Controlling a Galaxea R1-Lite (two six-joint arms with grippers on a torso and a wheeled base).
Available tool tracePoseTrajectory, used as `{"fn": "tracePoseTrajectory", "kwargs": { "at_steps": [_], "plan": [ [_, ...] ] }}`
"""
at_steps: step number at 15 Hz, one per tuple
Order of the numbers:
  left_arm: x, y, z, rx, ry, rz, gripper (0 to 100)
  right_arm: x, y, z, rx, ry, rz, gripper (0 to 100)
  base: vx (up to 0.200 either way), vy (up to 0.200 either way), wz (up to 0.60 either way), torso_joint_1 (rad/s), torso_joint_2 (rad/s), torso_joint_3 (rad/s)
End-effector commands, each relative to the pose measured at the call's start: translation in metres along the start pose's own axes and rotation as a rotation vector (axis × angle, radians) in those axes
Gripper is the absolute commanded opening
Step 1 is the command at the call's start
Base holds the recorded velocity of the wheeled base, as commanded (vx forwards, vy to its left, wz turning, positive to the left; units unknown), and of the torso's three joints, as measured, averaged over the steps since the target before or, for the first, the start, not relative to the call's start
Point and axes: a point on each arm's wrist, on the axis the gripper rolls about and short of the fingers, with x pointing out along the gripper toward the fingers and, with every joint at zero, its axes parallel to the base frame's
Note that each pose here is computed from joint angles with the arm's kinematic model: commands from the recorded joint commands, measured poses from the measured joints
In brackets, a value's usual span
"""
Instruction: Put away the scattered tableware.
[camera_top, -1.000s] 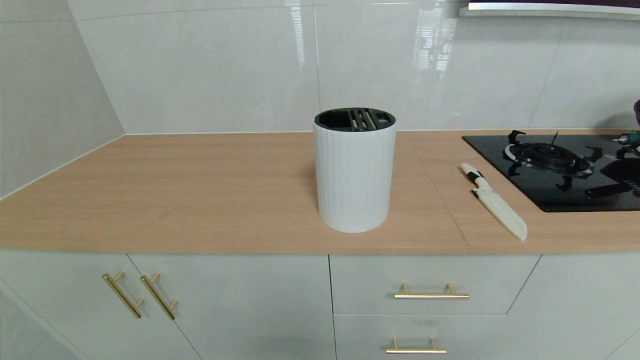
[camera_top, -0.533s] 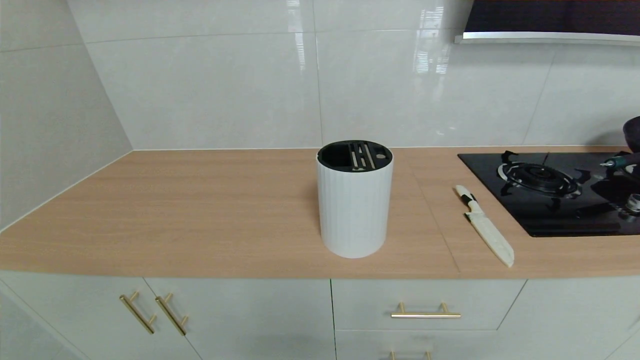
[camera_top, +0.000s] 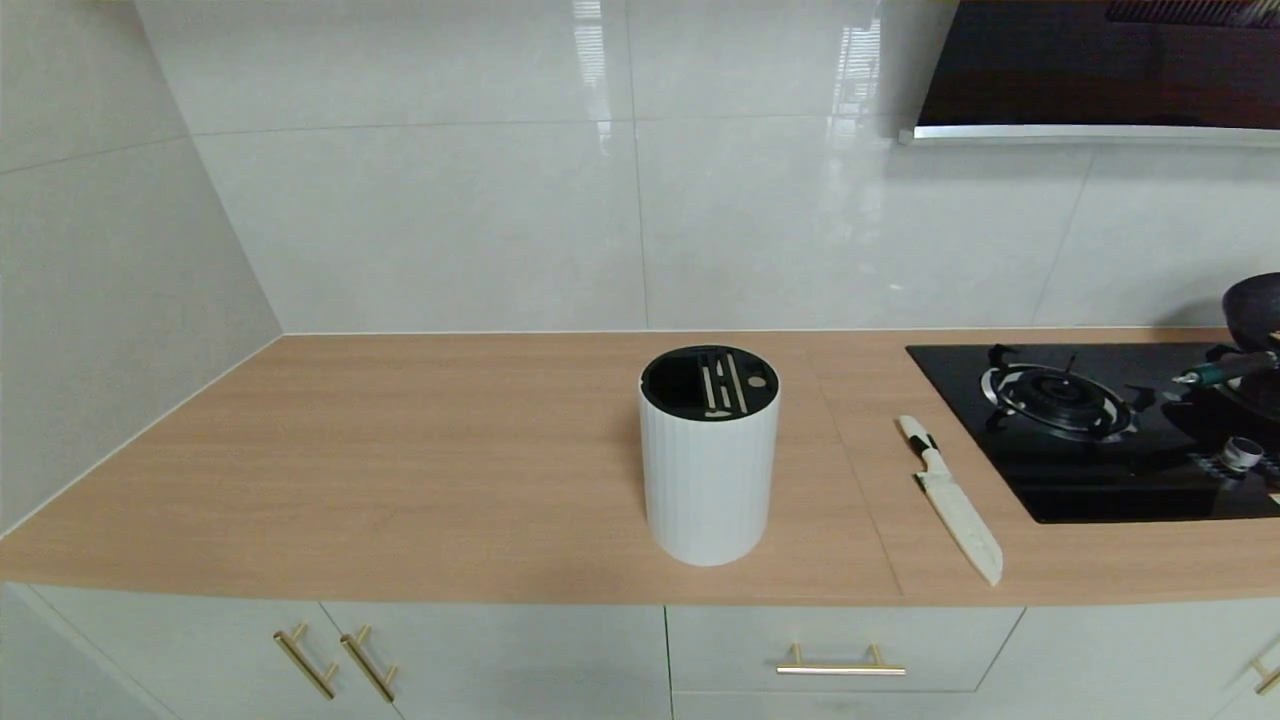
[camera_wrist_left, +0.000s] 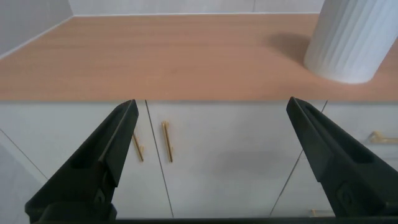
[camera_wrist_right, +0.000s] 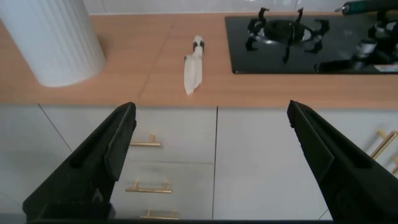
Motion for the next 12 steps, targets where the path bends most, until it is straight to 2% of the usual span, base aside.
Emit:
{"fn": "tracePoseTrajectory", "kwargs": {
  "at_steps": [1, 8, 12],
  "plan": [
    [0.0000, 0.0000, 0.0001, 0.000, -0.001, 0.000, 100, 0.0001, 0.0000, 0.0001, 0.000, 0.001, 0.001, 100, 0.000, 0.000, 0.00, 0.271, -0.60, -0.334],
    [0.0000, 0.0000, 0.0001, 0.000, -0.001, 0.000, 100, 0.0001, 0.0000, 0.0001, 0.000, 0.001, -0.001, 100, 0.000, 0.000, 0.00, 0.205, -0.45, -0.237],
    [0.0000, 0.0000, 0.0001, 0.000, -0.001, 0.000, 100, 0.0001, 0.0000, 0.0001, 0.000, 0.001, -0.001, 100, 0.000, 0.000, 0.00, 0.038, -0.08, -0.039]
  ]
}}
